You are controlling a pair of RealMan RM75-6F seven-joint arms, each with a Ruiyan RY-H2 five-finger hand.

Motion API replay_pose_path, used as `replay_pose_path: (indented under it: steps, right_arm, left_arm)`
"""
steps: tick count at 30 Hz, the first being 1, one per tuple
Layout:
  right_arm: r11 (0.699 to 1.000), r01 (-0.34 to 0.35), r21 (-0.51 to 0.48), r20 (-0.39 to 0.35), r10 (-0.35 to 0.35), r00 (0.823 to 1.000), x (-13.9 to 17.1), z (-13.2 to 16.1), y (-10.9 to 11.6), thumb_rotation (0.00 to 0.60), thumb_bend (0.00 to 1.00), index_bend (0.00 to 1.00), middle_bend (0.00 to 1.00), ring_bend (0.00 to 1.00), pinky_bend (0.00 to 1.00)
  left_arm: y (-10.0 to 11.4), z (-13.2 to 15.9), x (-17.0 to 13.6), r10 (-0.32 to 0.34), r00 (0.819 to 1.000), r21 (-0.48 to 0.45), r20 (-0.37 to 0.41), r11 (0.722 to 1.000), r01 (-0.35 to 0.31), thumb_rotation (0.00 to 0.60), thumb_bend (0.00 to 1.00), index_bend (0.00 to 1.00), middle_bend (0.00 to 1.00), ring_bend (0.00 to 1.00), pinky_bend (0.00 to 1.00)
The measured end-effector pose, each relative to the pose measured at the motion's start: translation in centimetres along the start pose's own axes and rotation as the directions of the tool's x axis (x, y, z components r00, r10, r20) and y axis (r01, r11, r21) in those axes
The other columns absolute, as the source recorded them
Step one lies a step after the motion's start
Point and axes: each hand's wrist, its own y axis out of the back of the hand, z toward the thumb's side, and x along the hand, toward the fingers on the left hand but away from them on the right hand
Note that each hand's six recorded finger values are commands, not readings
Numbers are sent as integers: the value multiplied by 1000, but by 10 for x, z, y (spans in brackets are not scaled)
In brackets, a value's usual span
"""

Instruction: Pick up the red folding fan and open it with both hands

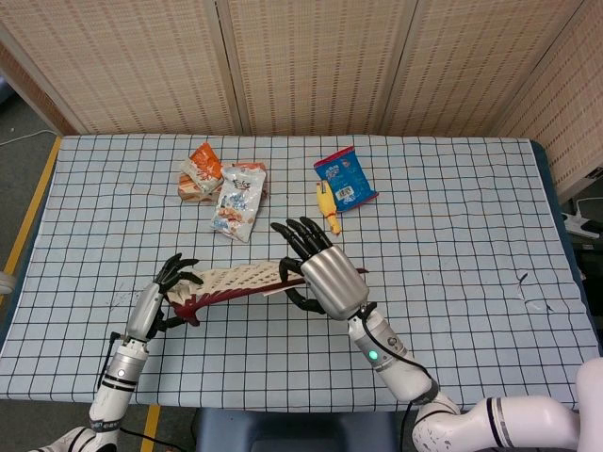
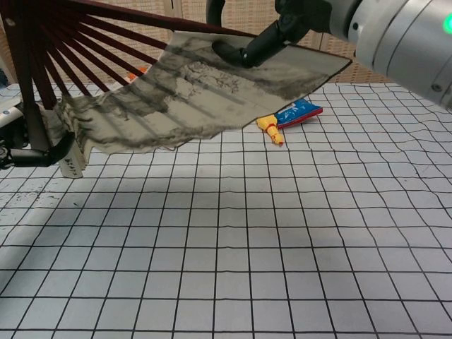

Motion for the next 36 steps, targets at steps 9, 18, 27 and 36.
replay_pose_path:
  steps: [9, 18, 27, 36]
  right_arm:
    - [999, 2, 36, 8, -2, 1000, 2, -11, 6, 600, 666, 702, 48, 0, 0]
    - [999, -8, 51, 28, 6, 1000, 12, -29, 17, 600, 666, 702, 48, 0, 0]
    - [996, -9, 93, 26, 6, 1000, 23, -40, 23, 600, 667, 700, 48, 0, 0]
    - [978, 12, 207, -20, -8, 1000, 48, -52, 20, 600, 667, 642, 48, 0, 0]
  left_arm:
    - [7, -4, 0, -6, 1000, 29, -9, 1000, 7, 600, 469, 0, 0, 0, 47]
    - [21, -13, 2, 75, 997, 32, -25, 997, -74, 600, 466, 0, 0, 0, 46]
    - [33, -23, 2, 112, 993, 84, -31, 990, -109, 600, 471, 0, 0, 0, 47]
    - [38, -44, -6, 116, 992, 182, -44, 978, -106, 600, 470, 0, 0, 0, 46]
